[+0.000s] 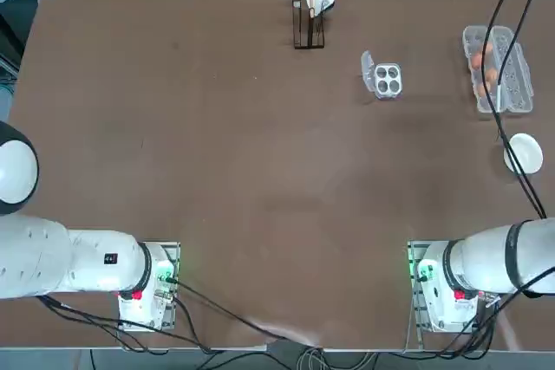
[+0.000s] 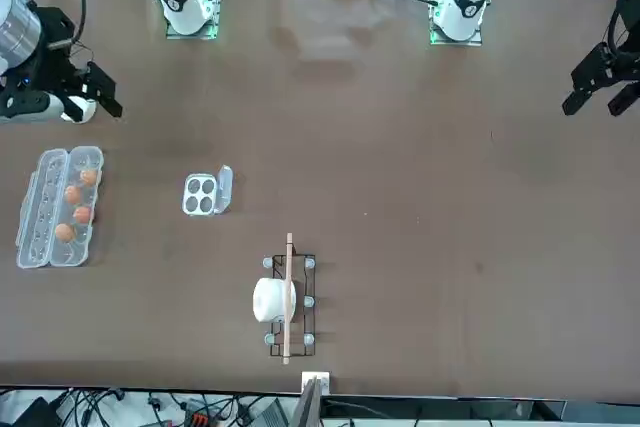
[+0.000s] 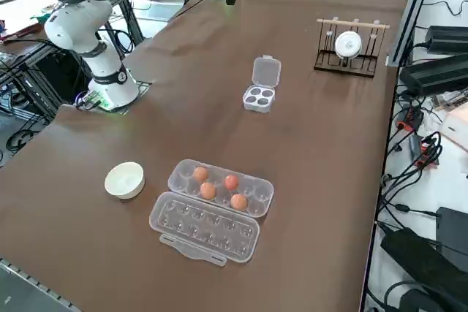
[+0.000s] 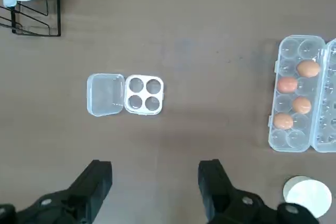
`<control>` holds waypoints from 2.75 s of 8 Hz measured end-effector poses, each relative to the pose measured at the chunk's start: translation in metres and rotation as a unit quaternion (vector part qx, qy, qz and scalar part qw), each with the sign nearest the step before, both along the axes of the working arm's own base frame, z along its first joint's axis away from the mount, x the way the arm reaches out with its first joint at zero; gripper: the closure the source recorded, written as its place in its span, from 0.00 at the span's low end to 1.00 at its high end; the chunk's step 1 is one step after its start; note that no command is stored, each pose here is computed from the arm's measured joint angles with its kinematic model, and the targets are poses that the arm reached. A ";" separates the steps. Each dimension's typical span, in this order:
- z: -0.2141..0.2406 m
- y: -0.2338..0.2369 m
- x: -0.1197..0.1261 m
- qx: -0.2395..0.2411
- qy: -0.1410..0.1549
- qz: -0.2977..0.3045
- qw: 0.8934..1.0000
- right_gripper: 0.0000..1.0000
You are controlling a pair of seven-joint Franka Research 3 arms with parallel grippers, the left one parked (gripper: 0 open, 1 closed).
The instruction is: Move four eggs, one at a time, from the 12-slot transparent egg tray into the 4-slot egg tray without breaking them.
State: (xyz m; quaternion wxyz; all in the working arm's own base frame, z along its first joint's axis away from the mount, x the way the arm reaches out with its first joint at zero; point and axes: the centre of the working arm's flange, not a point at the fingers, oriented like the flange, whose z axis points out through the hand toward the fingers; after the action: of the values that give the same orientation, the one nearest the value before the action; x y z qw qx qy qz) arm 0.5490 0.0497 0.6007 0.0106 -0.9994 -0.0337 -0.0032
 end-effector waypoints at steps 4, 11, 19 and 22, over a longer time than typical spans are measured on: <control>-0.040 -0.052 0.009 -0.020 0.032 0.123 0.992 0.00; -0.159 -0.153 0.043 -0.043 0.040 0.514 0.856 0.00; -0.292 -0.270 0.016 -0.021 0.052 0.606 0.793 0.00; -0.335 -0.282 0.005 0.000 0.030 0.614 0.789 0.03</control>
State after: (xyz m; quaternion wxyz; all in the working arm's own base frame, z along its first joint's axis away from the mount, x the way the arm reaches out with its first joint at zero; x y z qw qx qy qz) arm 0.5543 -0.2319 0.2655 0.0118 -0.7676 -0.6399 0.0344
